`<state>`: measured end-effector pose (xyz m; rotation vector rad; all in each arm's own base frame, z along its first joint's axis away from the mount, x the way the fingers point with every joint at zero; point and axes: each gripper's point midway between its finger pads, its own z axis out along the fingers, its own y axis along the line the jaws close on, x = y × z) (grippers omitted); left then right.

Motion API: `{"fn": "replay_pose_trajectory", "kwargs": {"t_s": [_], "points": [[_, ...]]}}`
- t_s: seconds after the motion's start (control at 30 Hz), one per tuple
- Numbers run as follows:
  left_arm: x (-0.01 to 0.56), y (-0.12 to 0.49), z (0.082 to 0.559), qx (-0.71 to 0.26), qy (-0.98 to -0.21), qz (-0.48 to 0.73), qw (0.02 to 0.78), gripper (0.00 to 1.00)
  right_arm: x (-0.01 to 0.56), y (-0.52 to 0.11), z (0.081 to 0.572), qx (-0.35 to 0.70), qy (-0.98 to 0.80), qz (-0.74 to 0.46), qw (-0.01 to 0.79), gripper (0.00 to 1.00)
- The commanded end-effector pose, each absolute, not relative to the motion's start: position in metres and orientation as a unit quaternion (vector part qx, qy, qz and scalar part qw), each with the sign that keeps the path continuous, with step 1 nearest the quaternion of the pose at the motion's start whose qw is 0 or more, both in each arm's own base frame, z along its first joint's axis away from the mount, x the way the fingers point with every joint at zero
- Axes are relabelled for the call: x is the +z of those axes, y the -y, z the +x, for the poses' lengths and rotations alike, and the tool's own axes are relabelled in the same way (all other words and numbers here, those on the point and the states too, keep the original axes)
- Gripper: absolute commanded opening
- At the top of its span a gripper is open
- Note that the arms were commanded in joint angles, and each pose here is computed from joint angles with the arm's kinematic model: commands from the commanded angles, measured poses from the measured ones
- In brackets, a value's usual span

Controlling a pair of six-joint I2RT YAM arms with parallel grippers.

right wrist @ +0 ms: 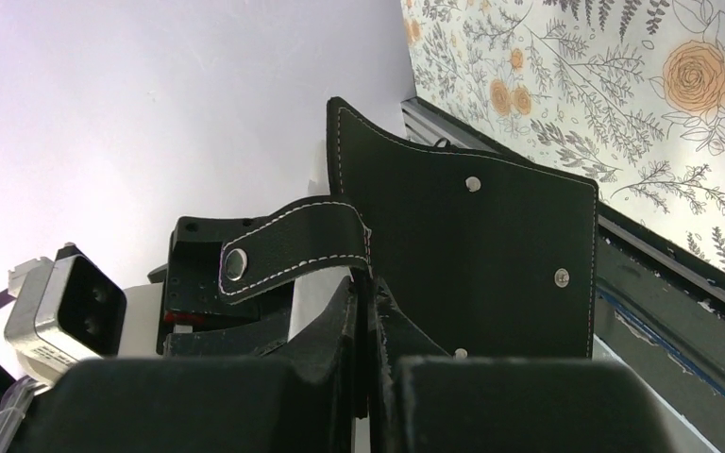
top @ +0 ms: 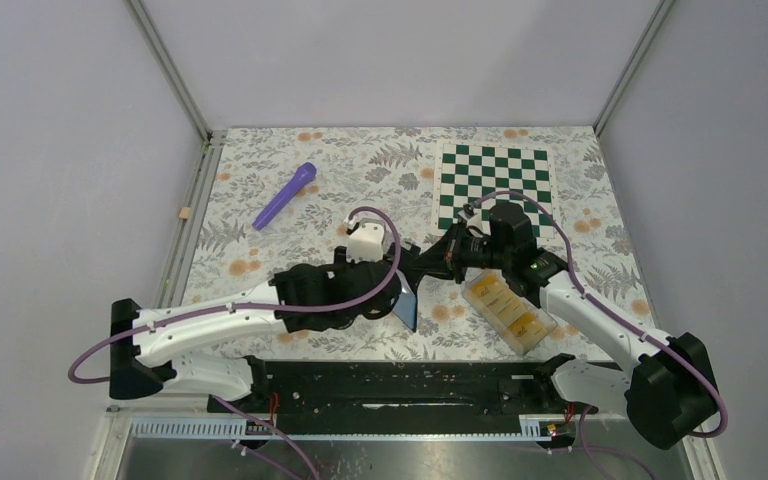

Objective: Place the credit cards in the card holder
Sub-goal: Turn over the card slot in the card holder.

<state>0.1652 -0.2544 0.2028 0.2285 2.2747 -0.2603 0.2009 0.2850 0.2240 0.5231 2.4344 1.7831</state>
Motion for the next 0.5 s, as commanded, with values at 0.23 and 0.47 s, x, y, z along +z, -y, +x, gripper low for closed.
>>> {"fn": "replay_pose_trajectory", "kwargs": {"t_s": [0.23, 0.47], "points": [[0.22, 0.266, 0.183, -0.098, -0.895, 0.075, 0.429, 0.65, 0.236, -0.285, 0.181, 0.607, -0.784, 0.127, 0.009, 0.0], [0.223, 0.283, 0.183, -0.195, -0.887, 0.077, 0.412, 0.78, 0.233, -0.283, 0.171, 0.614, -0.78, 0.117, -0.009, 0.0]]}}
